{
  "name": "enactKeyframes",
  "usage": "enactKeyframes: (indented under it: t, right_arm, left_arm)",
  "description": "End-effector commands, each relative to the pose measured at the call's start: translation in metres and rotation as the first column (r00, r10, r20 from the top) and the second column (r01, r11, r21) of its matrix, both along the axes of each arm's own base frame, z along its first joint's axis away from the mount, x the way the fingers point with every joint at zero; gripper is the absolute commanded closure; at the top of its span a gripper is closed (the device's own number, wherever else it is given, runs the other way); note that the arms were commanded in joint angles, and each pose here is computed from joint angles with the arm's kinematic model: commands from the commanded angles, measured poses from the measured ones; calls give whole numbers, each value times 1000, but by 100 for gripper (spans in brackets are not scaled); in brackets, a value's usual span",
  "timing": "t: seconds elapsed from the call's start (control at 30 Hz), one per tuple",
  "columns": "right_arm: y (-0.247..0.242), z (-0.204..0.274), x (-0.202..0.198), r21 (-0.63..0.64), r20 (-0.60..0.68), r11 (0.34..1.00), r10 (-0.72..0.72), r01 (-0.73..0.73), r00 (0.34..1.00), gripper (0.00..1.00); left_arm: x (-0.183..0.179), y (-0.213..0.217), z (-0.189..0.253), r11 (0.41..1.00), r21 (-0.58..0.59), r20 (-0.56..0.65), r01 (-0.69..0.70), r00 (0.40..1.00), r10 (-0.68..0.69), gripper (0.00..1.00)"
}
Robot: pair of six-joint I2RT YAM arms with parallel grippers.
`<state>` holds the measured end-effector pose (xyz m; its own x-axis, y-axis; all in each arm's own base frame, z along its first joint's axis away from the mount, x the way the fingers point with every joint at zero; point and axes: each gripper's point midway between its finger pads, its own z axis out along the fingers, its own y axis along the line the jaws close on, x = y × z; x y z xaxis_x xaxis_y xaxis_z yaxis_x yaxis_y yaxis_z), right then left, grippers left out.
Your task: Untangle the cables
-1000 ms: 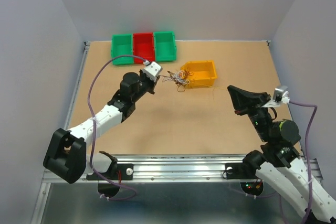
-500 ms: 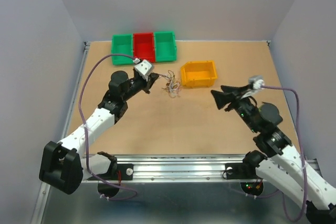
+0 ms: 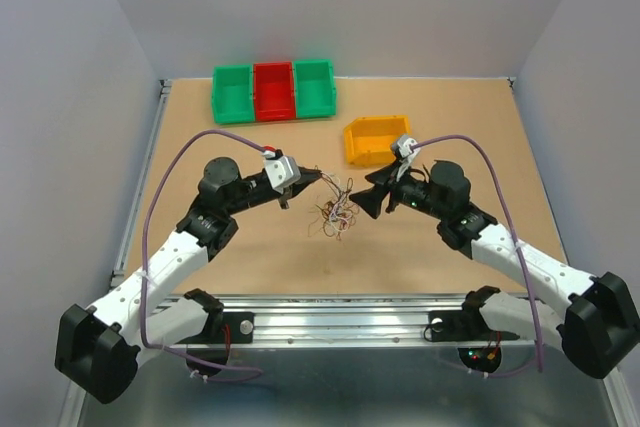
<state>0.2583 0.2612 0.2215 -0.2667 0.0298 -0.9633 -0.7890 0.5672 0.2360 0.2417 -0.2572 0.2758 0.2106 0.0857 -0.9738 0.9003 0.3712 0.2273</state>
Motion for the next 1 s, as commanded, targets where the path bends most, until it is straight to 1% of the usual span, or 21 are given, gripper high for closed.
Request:
enactKeyframes:
  t: [0.0,0.1,0.2,0.37,0.43,0.47,0.5,0.57,0.6,0.63,0.67,0.7,0.73,0.77,0.8,0.83,0.87,0.9,0.93,0.97]
  right_arm:
    - [32,53,-17,82,197,966,225,-244,954,23]
    - [38,58,-19,106,205,953,258,-284,944,23]
    - [48,58,-26,117,209,925,333,-361,920,23]
    - [65,51,-24,116,184,912,370,-394,910,23]
    - [70,54,-20,121,183,914,363,-387,914,25]
    - [74,49,-19,118,171,912,370,-392,913,33]
    - [76,49,-18,118,169,913,369,-390,914,43]
    - [80,51,-15,122,167,914,366,-387,916,73]
    - [81,49,-12,125,150,918,357,-376,922,93]
    - [79,49,-5,126,146,933,319,-338,936,97]
    - [77,47,0,123,139,945,286,-304,948,97]
    - [74,46,6,117,130,958,246,-262,960,97]
    - [65,45,21,106,103,983,140,-151,985,97]
    - [58,42,30,94,82,992,77,-85,994,97]
    - [50,33,36,70,30,997,9,-12,1000,96]
    - [30,37,55,64,21,987,-152,150,988,96]
    - [18,29,60,38,-27,970,-237,238,971,97]
    - [6,34,68,44,-13,948,-314,314,949,98]
    - [-24,37,79,38,-24,877,-479,479,878,99]
    - [-40,28,79,18,-45,836,-547,549,836,99]
  left_arm:
    - [-9,2,25,998,-60,64,18,998,-14,100]
    - [-13,3,30,996,-83,70,19,997,-13,100]
    - [-16,5,34,995,-96,79,21,997,-13,100]
    - [-16,8,38,994,-112,88,4,996,6,100]
    - [-16,8,38,993,-117,83,-1,997,11,100]
    - [-16,8,38,993,-118,82,-2,997,12,100]
    - [-16,9,39,993,-120,82,-4,997,14,100]
    - [-15,9,39,992,-123,83,-9,996,20,100]
    - [-9,14,44,990,-134,93,-53,993,66,100]
    - [-3,19,48,982,-157,88,-102,989,117,100]
    - [5,25,49,970,-179,72,-165,981,181,100]
    - [26,45,55,922,-221,49,-318,941,336,100]
    - [35,59,61,880,-267,30,-394,909,416,100]
    - [44,73,67,833,-294,21,-468,868,496,100]
    - [57,96,68,749,-329,-31,-575,799,600,100]
    - [66,114,71,694,-352,-56,-628,754,655,100]
    - [75,134,72,607,-371,-113,-703,683,722,100]
    - [79,145,73,570,-380,-132,-729,652,746,100]
    - [87,158,70,527,-372,-152,-764,610,778,100]
    - [92,166,70,494,-374,-179,-785,583,792,100]
